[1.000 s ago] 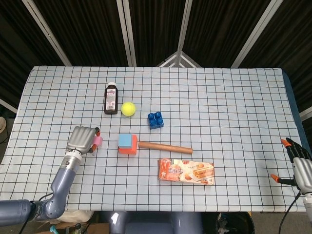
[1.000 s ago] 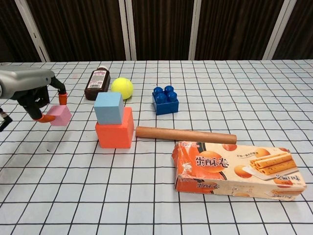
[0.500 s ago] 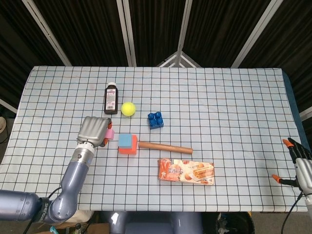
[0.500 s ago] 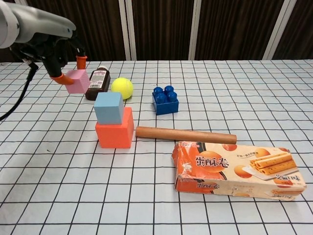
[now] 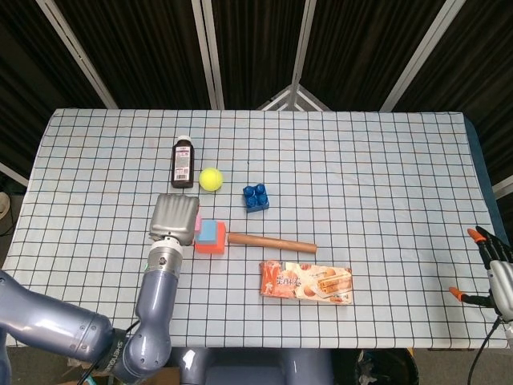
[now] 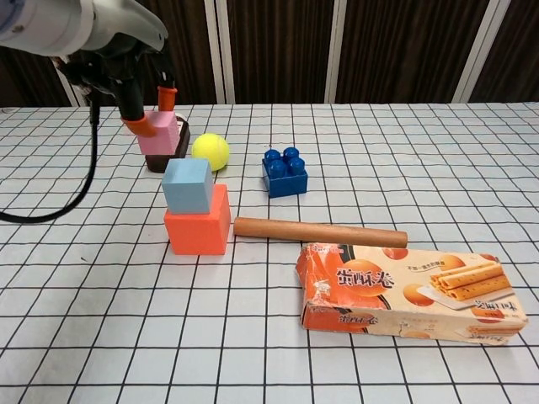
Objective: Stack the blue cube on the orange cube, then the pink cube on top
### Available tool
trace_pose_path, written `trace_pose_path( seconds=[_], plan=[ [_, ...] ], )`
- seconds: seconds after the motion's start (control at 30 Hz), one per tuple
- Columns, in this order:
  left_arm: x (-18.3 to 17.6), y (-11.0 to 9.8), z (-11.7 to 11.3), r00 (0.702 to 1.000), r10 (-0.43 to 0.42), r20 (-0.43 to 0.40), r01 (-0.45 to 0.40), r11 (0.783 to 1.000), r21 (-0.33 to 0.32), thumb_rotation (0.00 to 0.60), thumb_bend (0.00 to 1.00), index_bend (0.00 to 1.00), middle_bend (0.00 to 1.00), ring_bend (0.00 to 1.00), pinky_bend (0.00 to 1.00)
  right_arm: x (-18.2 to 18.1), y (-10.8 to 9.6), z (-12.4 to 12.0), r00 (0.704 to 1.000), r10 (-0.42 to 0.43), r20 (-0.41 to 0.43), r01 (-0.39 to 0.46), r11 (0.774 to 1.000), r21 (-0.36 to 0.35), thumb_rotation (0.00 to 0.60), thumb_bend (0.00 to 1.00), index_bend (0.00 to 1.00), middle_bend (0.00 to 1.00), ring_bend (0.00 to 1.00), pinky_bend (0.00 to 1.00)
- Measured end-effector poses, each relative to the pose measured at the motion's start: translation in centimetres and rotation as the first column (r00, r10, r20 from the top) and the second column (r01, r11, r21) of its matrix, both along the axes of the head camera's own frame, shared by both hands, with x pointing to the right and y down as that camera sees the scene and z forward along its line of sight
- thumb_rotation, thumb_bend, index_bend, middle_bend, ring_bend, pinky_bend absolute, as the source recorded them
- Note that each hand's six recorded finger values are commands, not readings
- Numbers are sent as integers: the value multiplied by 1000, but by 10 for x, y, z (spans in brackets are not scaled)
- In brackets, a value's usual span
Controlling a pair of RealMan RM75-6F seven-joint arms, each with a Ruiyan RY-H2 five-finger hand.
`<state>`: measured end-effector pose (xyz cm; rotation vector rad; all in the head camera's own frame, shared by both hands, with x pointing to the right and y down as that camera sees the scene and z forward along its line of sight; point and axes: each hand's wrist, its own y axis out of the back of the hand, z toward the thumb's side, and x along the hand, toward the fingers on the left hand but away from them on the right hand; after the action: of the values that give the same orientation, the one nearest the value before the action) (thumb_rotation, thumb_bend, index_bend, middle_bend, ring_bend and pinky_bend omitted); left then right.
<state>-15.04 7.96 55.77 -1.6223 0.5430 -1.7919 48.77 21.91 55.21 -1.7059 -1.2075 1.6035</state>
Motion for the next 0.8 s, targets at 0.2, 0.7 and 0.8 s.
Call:
trace_pose_path(
  seconds=[0.2,0.7,0.8],
  plan=[
    [15,5,8,1000,-8,17,8,1000,-13,600,375,449,906,869,918,0,0,1,1000,-3,4,3,1000,-3,600,128,0,7,29,103],
    [17,1,15,1000,-7,-10,7,1000,8,600,375,436,904,869,918,1,0,0,1000,-2,2,2,1000,-1,600,129,0,7,29,103],
    [15,1,17,1000,-9,-8,9,1000,11,600,375,436,904,869,918,1,0,1,1000,-1,1,1,1000,-2,600,129,0,7,29,103]
  ],
)
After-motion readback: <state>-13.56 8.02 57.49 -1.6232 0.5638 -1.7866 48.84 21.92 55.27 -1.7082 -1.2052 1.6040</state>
